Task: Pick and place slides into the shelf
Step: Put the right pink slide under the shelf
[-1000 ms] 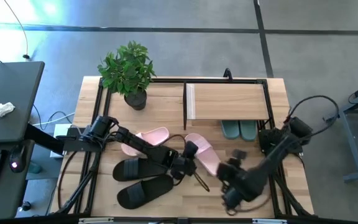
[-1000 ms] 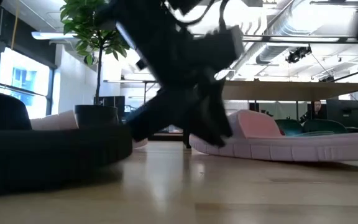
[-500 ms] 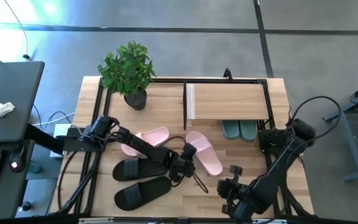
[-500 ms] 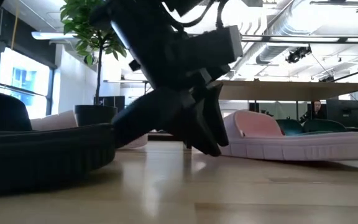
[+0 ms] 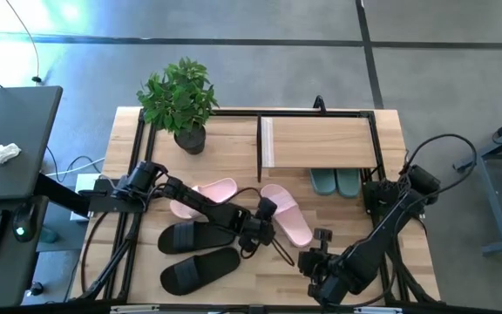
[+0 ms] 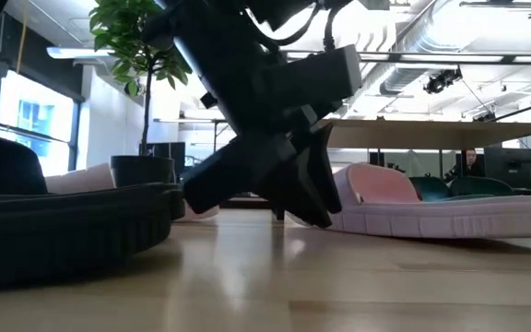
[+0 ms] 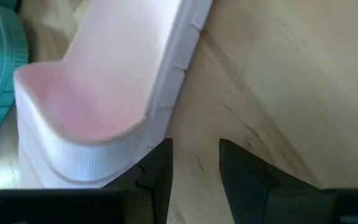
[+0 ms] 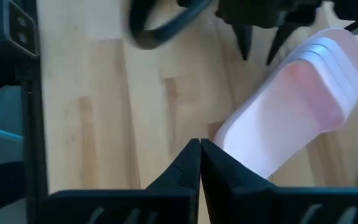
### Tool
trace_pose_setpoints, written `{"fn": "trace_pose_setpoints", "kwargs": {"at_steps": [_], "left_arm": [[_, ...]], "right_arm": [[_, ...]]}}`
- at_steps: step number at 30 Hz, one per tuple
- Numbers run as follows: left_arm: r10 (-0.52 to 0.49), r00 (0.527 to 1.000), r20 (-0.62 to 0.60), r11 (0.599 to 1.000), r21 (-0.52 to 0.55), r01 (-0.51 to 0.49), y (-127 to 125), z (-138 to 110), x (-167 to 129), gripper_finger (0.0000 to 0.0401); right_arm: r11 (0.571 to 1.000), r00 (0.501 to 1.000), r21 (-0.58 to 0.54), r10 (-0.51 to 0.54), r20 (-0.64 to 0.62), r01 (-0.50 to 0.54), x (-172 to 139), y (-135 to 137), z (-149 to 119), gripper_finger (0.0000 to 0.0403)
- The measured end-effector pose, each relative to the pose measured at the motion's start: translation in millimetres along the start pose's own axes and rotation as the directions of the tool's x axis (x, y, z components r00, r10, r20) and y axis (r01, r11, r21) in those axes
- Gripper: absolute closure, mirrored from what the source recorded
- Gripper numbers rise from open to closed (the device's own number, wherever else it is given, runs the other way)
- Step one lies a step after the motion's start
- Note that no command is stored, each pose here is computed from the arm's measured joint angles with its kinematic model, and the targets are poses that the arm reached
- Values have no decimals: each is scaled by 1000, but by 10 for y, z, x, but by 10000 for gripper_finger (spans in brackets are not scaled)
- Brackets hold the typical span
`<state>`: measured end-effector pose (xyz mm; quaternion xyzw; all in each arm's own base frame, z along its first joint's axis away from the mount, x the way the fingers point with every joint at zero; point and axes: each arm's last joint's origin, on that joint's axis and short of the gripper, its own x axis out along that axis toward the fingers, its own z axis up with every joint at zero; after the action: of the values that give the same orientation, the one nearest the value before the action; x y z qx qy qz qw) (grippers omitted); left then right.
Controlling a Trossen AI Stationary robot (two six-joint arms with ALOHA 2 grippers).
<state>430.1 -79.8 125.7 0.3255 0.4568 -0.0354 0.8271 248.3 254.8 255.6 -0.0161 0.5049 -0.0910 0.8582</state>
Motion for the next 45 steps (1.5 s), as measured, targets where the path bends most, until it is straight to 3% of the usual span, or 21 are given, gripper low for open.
{"fn": "trace_pose_setpoints", "kwargs": {"at_steps": [5,11,18,23,30,36,38,40,42,45], "left_arm": [[-55,997,48,998,-10,56,39,5,23,286],[-51,998,36,999,-2,51,44,-15,55,286],[-52,998,29,999,4,51,38,-19,53,286],[-47,999,27,999,3,47,39,-20,54,286],[-44,999,31,999,2,44,40,-14,51,286],[-45,999,26,999,-2,45,40,-20,53,286],[-46,999,26,999,-1,46,40,-21,53,286],[-45,999,26,999,-1,45,39,-20,52,286],[-46,999,26,999,-1,46,38,-21,52,286],[-27,999,19,1000,-3,27,47,-23,53,286]], "right_arm": [[994,993,-4,108,56,-108,7,86,97,403],[987,986,-98,136,99,-126,77,30,261,403],[947,960,-244,246,131,-209,120,-87,510,403],[933,944,-305,259,204,-190,-77,-206,582,403],[892,875,-427,321,363,-149,-552,-495,704,403],[923,800,-341,336,497,-176,-611,-1172,519,403],[944,768,-241,325,551,-227,-515,-1408,324,403],[934,723,-154,348,597,-322,-441,-1563,140,403],[922,719,-109,359,595,-370,-354,-1616,-61,403],[925,764,-32,331,554,-378,-213,-1576,-315,403]]}}
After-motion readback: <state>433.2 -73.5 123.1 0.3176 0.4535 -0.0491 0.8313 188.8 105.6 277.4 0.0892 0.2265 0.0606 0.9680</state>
